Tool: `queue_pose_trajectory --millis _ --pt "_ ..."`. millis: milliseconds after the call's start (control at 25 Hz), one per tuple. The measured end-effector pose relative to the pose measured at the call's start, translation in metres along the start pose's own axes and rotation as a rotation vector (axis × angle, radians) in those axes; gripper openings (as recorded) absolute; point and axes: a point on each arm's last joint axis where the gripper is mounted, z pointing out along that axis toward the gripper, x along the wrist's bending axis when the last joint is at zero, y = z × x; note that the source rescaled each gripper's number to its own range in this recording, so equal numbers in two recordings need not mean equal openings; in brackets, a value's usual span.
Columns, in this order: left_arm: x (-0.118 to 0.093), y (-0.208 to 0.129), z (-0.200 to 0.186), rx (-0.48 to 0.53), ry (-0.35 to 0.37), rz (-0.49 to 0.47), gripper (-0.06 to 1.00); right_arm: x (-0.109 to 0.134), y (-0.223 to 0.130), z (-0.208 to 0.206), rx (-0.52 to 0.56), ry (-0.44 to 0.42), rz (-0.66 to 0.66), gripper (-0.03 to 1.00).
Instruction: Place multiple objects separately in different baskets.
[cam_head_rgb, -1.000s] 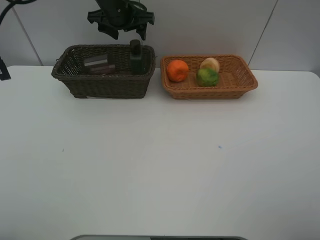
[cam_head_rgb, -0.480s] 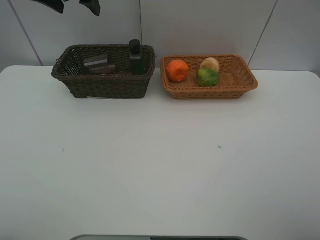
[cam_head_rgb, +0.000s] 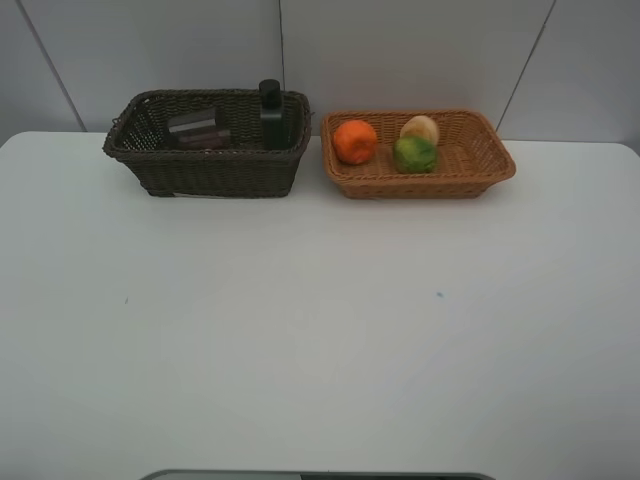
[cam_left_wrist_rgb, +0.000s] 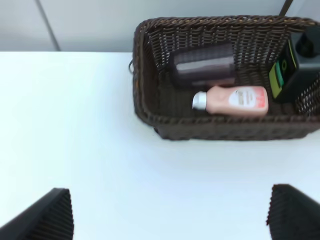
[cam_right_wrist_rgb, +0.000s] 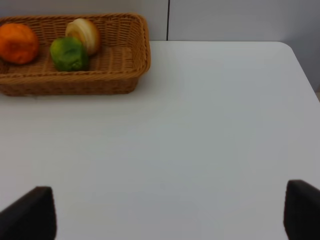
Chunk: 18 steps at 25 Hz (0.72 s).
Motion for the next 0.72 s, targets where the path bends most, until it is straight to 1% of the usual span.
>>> queue_pose_trajectory --millis 40,280,400,440,600,720 --pt "0.002 -0.008 -0.013 -0.013 0.000 -0.004 1.00 0.000 0.000 0.000 0.000 0.000 0.000 0.92" --pt "0.017 -0.062 -0.077 -0.009 0.014 -0.031 1.00 0.000 0.000 0.000 0.000 0.000 0.000 0.92" --pt "0.024 -0.092 -0.100 -0.033 0.014 -0.043 1.00 0.000 0.000 0.000 0.000 0.000 0.000 0.92" --pt "0.026 -0.103 -0.108 -0.058 0.011 -0.043 1.00 0.000 0.000 0.000 0.000 0.000 0.000 0.92" --pt "0.033 -0.141 -0.120 -0.156 0.000 -0.001 1.00 0.000 0.000 0.000 0.000 0.000 0.000 0.92" --pt "0.033 -0.167 -0.113 -0.171 -0.022 0.041 1.00 0.000 0.000 0.000 0.000 0.000 0.000 0.92"
